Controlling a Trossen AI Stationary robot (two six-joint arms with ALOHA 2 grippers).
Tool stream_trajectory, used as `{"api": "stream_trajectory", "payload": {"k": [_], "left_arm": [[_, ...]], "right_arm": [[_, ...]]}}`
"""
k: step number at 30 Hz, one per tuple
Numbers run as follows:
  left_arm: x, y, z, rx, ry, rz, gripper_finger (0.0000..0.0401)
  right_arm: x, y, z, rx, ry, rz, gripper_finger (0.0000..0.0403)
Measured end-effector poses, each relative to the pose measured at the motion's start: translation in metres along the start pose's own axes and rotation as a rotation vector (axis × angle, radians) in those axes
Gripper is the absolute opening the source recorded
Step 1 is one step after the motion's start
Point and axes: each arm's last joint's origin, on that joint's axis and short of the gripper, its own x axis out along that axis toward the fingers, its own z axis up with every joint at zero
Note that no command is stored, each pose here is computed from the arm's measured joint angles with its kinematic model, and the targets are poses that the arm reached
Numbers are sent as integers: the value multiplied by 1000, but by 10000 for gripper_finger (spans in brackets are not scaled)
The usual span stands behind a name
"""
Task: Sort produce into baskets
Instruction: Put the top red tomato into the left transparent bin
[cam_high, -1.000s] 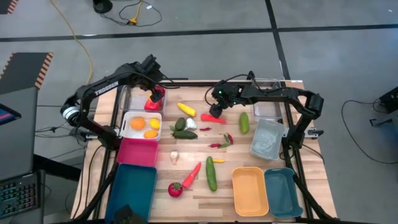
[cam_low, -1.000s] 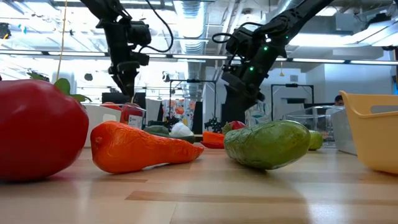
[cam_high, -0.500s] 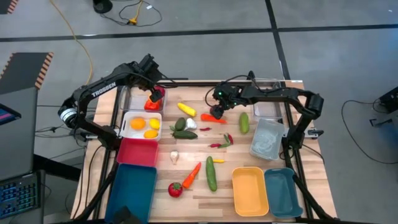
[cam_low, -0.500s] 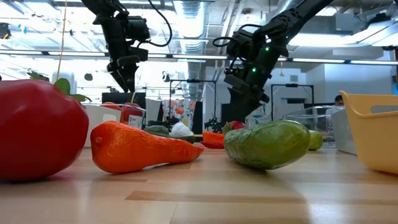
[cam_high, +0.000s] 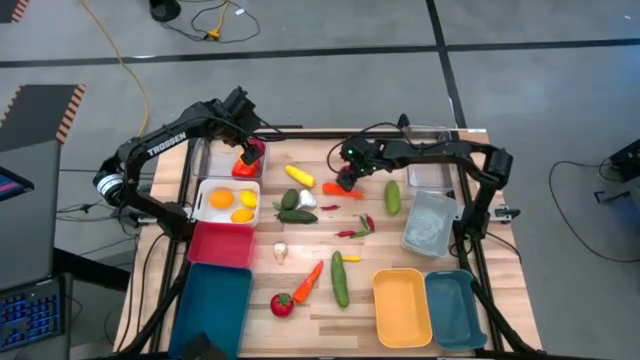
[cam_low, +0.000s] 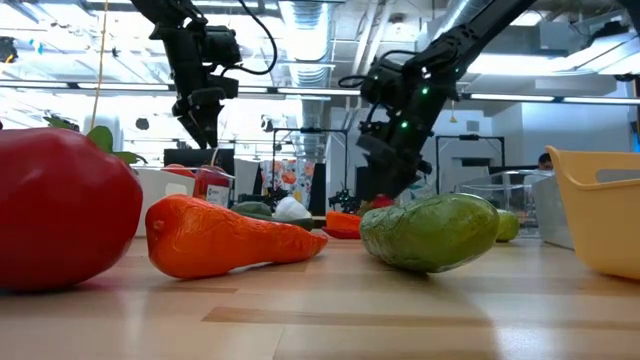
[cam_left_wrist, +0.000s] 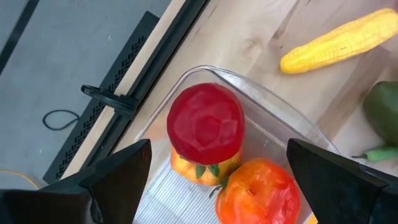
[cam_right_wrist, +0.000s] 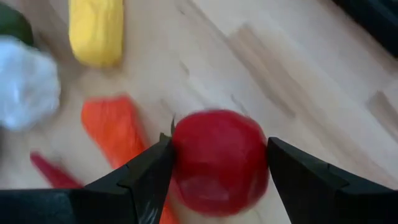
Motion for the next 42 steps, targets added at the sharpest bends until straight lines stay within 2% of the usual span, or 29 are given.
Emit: {"api": "stream_trajectory", "payload": {"k": [5,8,19,29,42], "left_arm": [[0,0,0,1,-1,-1,363],[0,0,0,1,0,-1,363],[0,0,0,1,-1,0,363],[0,0,0,1,0,0,363],[0,0,0,1,-1,1,363]], "right_arm": [[20,3,-3,-6,13,14,286],[21,3,-3,-3,10,22,286],[16,5,-3,-8,23,28,283],[10,7,8,-10,32,28,244],[-2,8,12,-11,14,33,241]]}}
